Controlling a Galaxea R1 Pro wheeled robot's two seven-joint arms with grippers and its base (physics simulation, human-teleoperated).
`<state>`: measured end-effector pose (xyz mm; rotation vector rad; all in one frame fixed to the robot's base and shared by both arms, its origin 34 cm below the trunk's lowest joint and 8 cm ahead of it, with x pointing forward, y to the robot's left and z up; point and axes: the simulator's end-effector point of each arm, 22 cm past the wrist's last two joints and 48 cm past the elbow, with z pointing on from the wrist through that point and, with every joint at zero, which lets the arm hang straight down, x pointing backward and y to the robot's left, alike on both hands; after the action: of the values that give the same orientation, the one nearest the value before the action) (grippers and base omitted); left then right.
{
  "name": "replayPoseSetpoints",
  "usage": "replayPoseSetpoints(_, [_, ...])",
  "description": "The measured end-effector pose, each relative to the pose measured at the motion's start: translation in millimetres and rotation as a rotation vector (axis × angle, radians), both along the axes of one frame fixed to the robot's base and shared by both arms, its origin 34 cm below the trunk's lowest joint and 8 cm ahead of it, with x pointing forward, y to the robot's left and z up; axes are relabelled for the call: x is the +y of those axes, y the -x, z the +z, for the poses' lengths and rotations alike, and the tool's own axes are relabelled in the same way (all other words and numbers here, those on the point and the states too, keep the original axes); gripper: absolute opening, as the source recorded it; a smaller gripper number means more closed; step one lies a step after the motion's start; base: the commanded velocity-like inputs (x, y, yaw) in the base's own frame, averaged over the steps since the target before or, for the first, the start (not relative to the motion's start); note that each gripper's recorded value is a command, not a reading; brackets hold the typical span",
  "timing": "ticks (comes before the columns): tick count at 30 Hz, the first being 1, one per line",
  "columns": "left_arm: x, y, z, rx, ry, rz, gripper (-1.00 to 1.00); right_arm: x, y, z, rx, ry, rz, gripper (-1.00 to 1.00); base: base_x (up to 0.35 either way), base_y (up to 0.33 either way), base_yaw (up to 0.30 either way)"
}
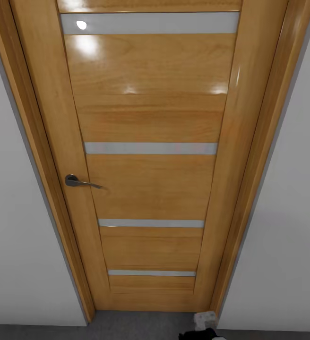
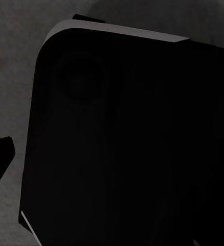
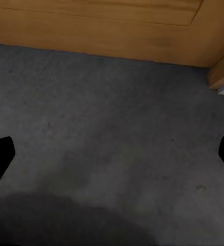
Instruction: Move the two storage containers from the living room to the garage. In the garage, place one container on the floor and stack the other container on top of it (either order is fine).
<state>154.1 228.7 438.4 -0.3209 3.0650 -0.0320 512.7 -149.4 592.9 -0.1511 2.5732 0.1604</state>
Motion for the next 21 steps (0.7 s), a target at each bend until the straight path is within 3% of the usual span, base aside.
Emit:
replayPoseSetpoints(7, [0, 0, 0, 0.0, -0.001, 0.0, 1.0, 53, -85, 72, -0.08, -0.045, 0.051, 1.0, 0.0, 0.0, 0.0])
replayPoseSetpoints(11, [1, 0, 0, -0.001, -0.001, 0.0, 1.0, 51, -113, 105, -0.11, -0.038, 0.053, 1.0, 0.0, 0.0, 0.0])
replayPoseSetpoints(21, [4, -10, 1, -0.046, -0.013, 0.003, 1.0, 49, -115, 113, -0.098, -0.02, 0.056, 1.0, 0.0, 0.0, 0.0])
